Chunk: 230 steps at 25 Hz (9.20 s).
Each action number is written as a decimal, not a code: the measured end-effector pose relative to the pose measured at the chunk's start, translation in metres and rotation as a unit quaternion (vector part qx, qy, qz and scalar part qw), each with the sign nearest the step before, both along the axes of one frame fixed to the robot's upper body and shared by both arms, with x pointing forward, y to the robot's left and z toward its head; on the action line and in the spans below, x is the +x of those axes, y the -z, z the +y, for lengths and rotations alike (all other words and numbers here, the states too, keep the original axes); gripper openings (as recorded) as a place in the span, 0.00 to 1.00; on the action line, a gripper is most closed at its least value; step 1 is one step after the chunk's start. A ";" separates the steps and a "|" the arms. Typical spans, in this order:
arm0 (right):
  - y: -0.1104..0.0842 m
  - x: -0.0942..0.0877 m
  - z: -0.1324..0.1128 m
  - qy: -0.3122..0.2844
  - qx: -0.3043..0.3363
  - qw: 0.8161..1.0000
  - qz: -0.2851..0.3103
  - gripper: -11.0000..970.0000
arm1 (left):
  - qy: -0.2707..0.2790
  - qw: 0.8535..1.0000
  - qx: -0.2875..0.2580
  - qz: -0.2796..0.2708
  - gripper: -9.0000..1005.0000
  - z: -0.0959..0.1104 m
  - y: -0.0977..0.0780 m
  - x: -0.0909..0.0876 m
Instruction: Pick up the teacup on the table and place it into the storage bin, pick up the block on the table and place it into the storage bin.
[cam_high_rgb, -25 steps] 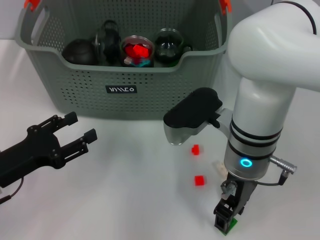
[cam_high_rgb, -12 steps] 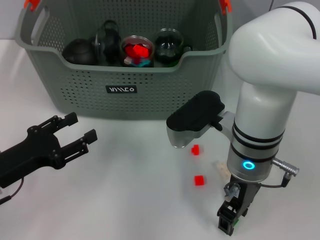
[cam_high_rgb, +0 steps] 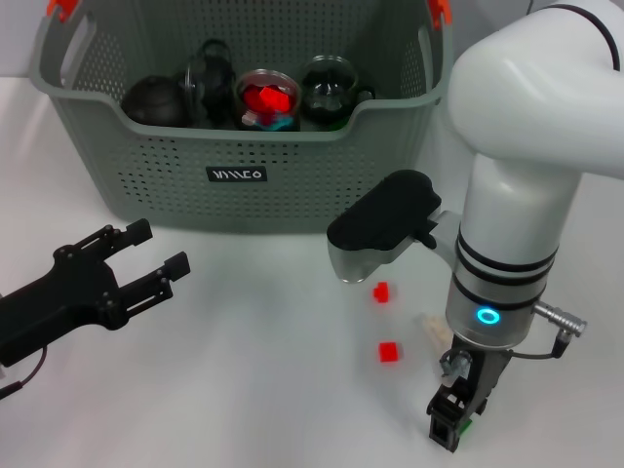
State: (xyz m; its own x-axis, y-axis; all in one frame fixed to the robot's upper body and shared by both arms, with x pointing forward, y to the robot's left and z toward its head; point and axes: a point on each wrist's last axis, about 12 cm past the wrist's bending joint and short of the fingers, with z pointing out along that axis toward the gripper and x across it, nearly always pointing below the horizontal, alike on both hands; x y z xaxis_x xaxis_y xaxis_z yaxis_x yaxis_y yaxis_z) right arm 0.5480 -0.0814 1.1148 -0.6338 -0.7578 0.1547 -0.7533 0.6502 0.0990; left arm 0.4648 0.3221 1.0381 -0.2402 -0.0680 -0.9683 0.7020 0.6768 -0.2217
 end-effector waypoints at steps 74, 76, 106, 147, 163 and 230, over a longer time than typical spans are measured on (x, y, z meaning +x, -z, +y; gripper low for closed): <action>-0.060 0.023 -0.007 -0.005 0.136 0.988 -0.074 0.45 | -0.002 1.000 -0.001 0.001 0.75 0.001 0.000 -0.001; -0.067 0.031 -0.008 -0.006 0.167 0.981 -0.096 0.45 | -0.001 1.000 -0.001 0.001 0.75 0.000 0.000 -0.001; -0.167 0.100 -0.014 0.003 0.551 0.771 -0.320 0.45 | -0.001 1.000 -0.002 0.003 0.75 -0.002 0.000 0.003; -0.178 0.056 -0.061 -0.086 0.585 0.727 -0.349 0.73 | 0.000 1.000 -0.007 0.003 0.75 -0.003 0.000 0.004; -0.126 -0.011 -0.166 -0.105 0.453 0.861 -0.205 0.73 | -0.008 1.000 0.002 0.005 0.75 -0.002 0.001 0.008; 0.000 0.015 -0.012 -0.226 0.162 0.951 -0.133 0.49 | -0.023 1.000 -0.007 0.012 0.75 -0.006 0.006 0.007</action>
